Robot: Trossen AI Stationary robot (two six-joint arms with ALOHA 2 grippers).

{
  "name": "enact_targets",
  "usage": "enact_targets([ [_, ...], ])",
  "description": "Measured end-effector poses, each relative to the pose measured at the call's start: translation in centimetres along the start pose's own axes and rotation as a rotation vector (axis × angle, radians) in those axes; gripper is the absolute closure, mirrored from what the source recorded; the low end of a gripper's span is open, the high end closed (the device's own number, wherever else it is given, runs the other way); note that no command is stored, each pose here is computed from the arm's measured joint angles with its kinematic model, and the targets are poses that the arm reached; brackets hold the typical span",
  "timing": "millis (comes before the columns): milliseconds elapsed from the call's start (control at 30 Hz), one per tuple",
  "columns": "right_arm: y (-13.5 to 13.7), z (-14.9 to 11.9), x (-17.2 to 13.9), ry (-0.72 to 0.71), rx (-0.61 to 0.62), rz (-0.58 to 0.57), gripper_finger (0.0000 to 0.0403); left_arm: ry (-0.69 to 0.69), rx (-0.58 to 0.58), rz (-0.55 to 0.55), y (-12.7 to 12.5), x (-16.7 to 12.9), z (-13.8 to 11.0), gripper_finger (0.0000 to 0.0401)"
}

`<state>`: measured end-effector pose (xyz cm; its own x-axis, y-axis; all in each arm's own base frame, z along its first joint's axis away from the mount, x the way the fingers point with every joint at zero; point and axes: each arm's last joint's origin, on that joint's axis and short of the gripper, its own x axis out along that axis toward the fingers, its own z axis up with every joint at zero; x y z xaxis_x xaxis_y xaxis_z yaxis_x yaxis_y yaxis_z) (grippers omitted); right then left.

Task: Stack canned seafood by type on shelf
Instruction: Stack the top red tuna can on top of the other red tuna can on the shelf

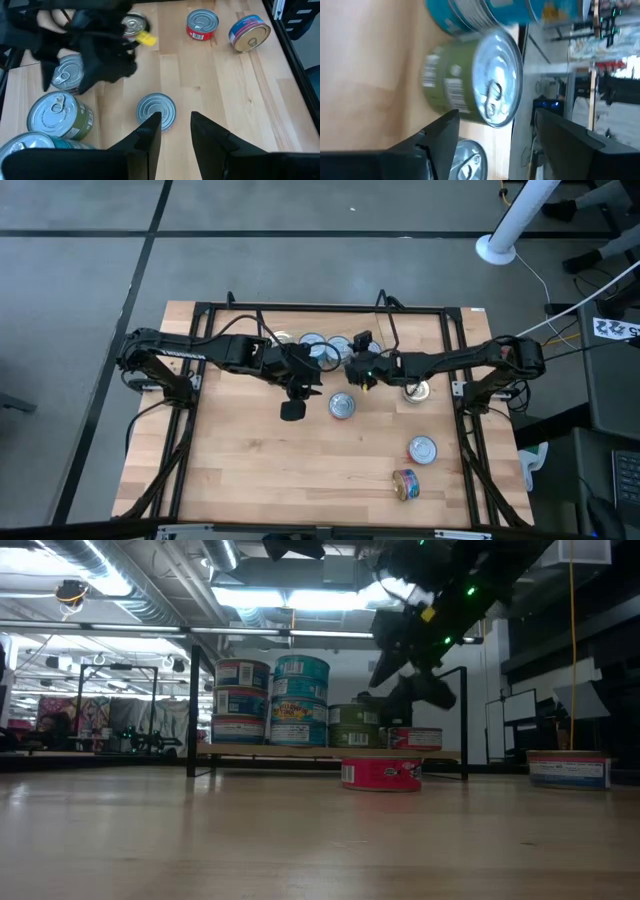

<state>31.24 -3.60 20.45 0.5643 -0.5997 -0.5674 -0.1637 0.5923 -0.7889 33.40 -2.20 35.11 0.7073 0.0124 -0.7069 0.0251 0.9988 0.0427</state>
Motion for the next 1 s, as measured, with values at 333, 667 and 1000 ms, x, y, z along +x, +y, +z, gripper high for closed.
enact_targets([
  [333,3.1,2.0,-6.1,-0.055,-0.072,0.036,0.0146,-0.047,0.013,-0.007,-0.4,1.4,0.6,0.0301],
  [667,7.2,2.9,-10.3,-0.136,0.09,0.262,0.0146,0.005,0.198,-0.038,-2.6,8.7,0.0,0.0301],
  [1000,8.5,3.3,-11.3,-0.183,0.248,0.589,0.0146,0.211,0.313,-0.062,-3.4,17.0,-3.8,0.0301],
])
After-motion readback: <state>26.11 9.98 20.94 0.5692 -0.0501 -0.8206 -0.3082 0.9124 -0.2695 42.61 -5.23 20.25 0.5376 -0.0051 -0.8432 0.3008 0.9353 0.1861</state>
